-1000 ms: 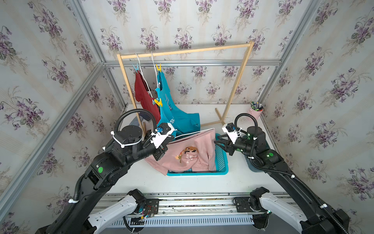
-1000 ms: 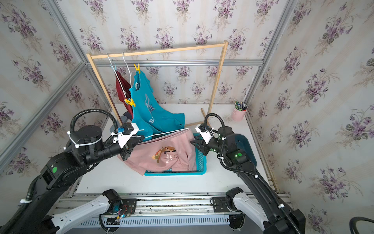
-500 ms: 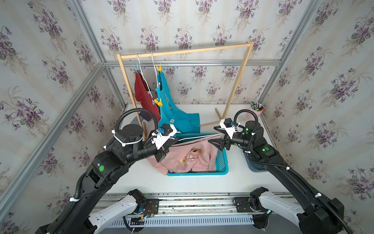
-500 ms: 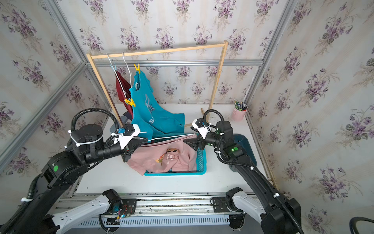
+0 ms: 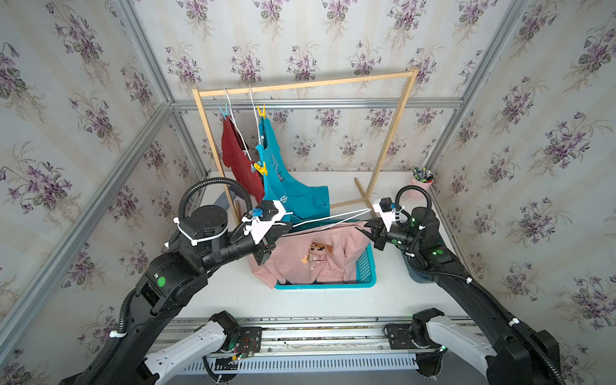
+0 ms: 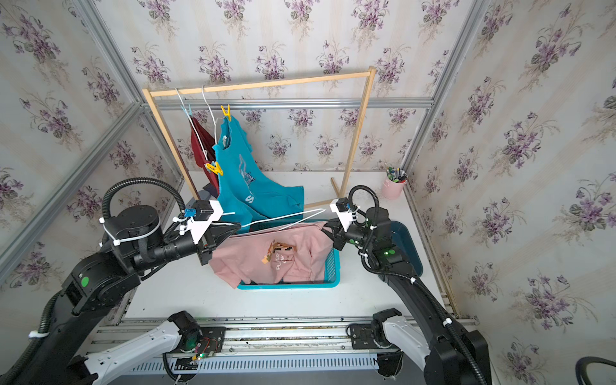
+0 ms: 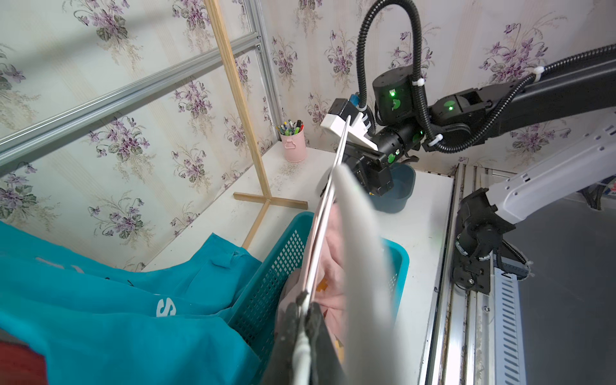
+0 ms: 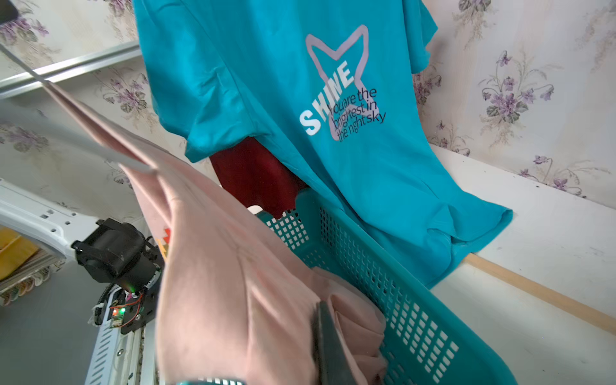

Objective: Remove the clothespins securing t-shirts to the hanger
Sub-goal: Remove the T-shirt from the hanger.

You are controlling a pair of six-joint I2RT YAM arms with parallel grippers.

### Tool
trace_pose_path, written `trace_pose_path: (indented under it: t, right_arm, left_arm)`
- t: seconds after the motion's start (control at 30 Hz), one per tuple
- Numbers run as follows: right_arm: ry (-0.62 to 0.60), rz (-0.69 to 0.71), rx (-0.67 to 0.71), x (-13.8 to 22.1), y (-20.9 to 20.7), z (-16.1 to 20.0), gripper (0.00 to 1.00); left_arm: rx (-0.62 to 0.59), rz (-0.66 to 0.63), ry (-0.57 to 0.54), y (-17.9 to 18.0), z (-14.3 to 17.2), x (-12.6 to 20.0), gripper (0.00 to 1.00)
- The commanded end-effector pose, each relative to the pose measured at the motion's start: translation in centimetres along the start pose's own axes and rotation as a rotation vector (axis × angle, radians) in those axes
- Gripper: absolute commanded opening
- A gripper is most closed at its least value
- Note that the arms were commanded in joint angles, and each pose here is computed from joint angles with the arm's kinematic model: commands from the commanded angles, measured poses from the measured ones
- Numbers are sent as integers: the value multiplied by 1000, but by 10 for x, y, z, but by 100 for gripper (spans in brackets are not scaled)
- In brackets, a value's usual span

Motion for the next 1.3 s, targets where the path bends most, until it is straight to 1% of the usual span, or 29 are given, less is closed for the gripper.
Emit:
trace_pose_path:
  t: [0.0,0.1,0.17,0.4,0.47,0.53,0.6,0.7,0.8,0.87,0.97,1.13,1.2,1.27]
  right_arm:
    - [-53,-35,10,1,8,-12,0]
    - [-44,-31,37,-7,16,-7,0]
    - [-40,-30,46,-14,21,-4,0]
    - [-88,39,44,-16,21,-3,0]
    - [-101,82,48,-12,19,-5,0]
    - [-129,163,54,-6,16,-9,0]
    - [-179,246,76,4,15,-19,0]
    - [-290,307,102,23,22,-41,0]
    - [-408,302,112,37,32,-59,0]
    - [-449,276,110,40,37,-66,0]
    - [-453,261,97,38,38,-69,0]
    - [-442,307,134,41,35,-67,0]
    - [-412,290,141,37,36,-66,0]
    - [-343,235,120,26,33,-60,0]
  left_arm:
    - [60,-18,-97,6,-11,-8,0]
    - [145,-8,-162,9,-16,-21,0]
    - [180,16,-204,11,-22,-30,0]
    - [215,40,-304,22,-49,-44,0]
    - [235,62,-330,24,-55,-51,0]
    - [249,83,-347,24,-60,-57,0]
    - [247,83,-353,26,-63,-62,0]
    - [237,45,-366,31,-68,-62,0]
    - [220,11,-370,35,-70,-61,0]
    - [215,-5,-369,37,-70,-60,0]
    - [213,-20,-367,38,-69,-59,0]
    - [215,-34,-361,38,-67,-58,0]
    - [212,-42,-355,38,-65,-58,0]
    - [209,-57,-349,39,-63,-58,0]
Point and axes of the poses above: each gripper's point midway between its finger pads, its own x axis back along the fingers, its own y axis along the line the jaws close on, z = x × y, the point moved 7 cm from there along x, back along the fingers, and after that the axes turned 11 degrees about -x, right-handed, at the moved point
